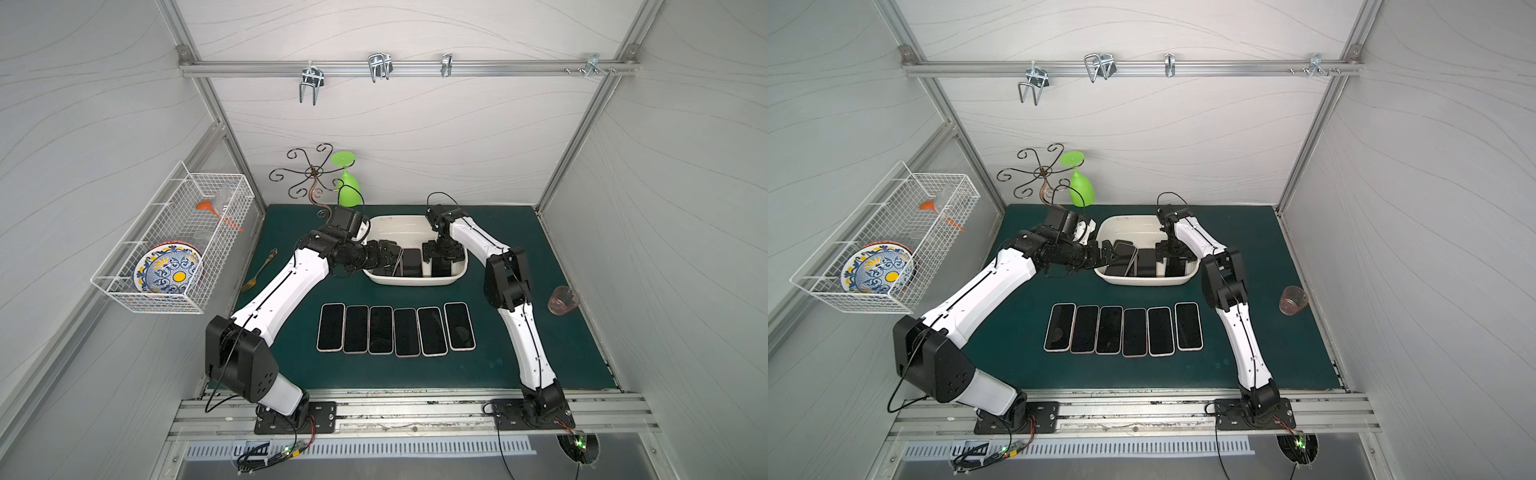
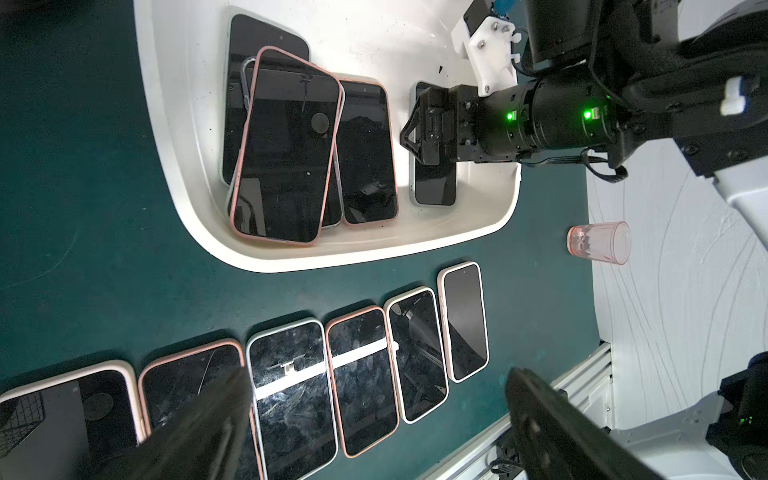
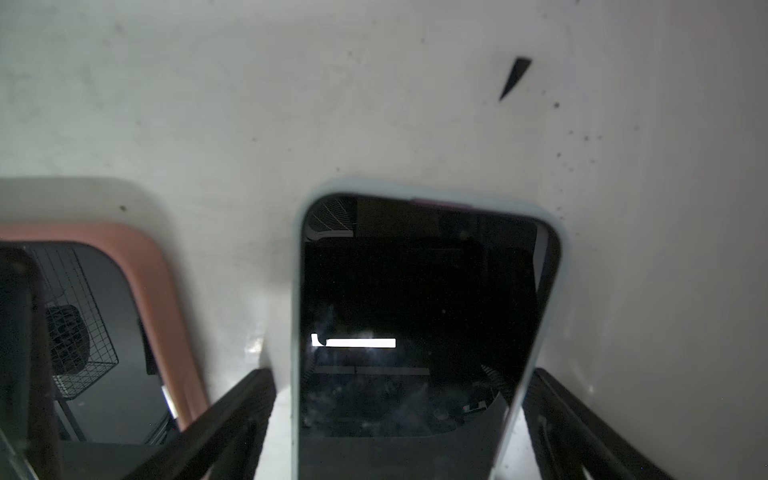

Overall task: Take the phone out of the storage box
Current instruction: Pick up the phone from the storage box.

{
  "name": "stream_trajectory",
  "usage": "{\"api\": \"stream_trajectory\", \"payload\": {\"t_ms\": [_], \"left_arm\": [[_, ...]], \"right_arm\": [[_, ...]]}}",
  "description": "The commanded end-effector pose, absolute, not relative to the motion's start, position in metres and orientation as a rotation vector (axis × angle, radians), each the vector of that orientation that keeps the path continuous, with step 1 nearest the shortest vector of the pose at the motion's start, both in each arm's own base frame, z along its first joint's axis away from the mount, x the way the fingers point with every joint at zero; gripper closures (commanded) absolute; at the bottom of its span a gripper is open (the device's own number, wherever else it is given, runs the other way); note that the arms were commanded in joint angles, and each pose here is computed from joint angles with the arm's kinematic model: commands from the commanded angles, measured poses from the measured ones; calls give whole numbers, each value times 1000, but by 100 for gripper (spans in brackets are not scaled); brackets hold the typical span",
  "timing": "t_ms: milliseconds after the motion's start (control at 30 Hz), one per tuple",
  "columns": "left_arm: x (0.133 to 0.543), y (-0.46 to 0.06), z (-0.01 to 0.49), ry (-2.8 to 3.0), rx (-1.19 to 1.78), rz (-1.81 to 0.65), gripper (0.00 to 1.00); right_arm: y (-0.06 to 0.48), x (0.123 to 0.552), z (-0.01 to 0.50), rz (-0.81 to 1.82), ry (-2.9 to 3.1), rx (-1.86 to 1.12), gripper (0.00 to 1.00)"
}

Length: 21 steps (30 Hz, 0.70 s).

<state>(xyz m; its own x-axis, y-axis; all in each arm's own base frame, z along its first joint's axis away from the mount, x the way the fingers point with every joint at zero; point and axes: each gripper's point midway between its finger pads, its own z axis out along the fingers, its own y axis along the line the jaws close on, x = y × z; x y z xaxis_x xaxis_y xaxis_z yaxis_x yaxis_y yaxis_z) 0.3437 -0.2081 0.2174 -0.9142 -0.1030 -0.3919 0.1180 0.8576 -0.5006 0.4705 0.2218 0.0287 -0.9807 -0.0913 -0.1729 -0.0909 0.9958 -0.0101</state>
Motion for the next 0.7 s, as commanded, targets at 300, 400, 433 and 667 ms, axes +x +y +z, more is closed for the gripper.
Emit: {"api": "stream_trajectory", "payload": {"t_ms": [300,400,433,667], "left_arm": [[348,-210,223,2579,45,-767,0],[346,-209,224,2576,46,-764,0],[346,-209,224,2576,47,-764,0],[346,-209,223,2574,41,-772,0]], "right_arm": [[218,478,50,-34,2889,-125,28],[220,480,70,-9,2841,-128,28],[221,481,77,3,2827,-129,28],[226,482,121,83,2744,-134,34]]}}
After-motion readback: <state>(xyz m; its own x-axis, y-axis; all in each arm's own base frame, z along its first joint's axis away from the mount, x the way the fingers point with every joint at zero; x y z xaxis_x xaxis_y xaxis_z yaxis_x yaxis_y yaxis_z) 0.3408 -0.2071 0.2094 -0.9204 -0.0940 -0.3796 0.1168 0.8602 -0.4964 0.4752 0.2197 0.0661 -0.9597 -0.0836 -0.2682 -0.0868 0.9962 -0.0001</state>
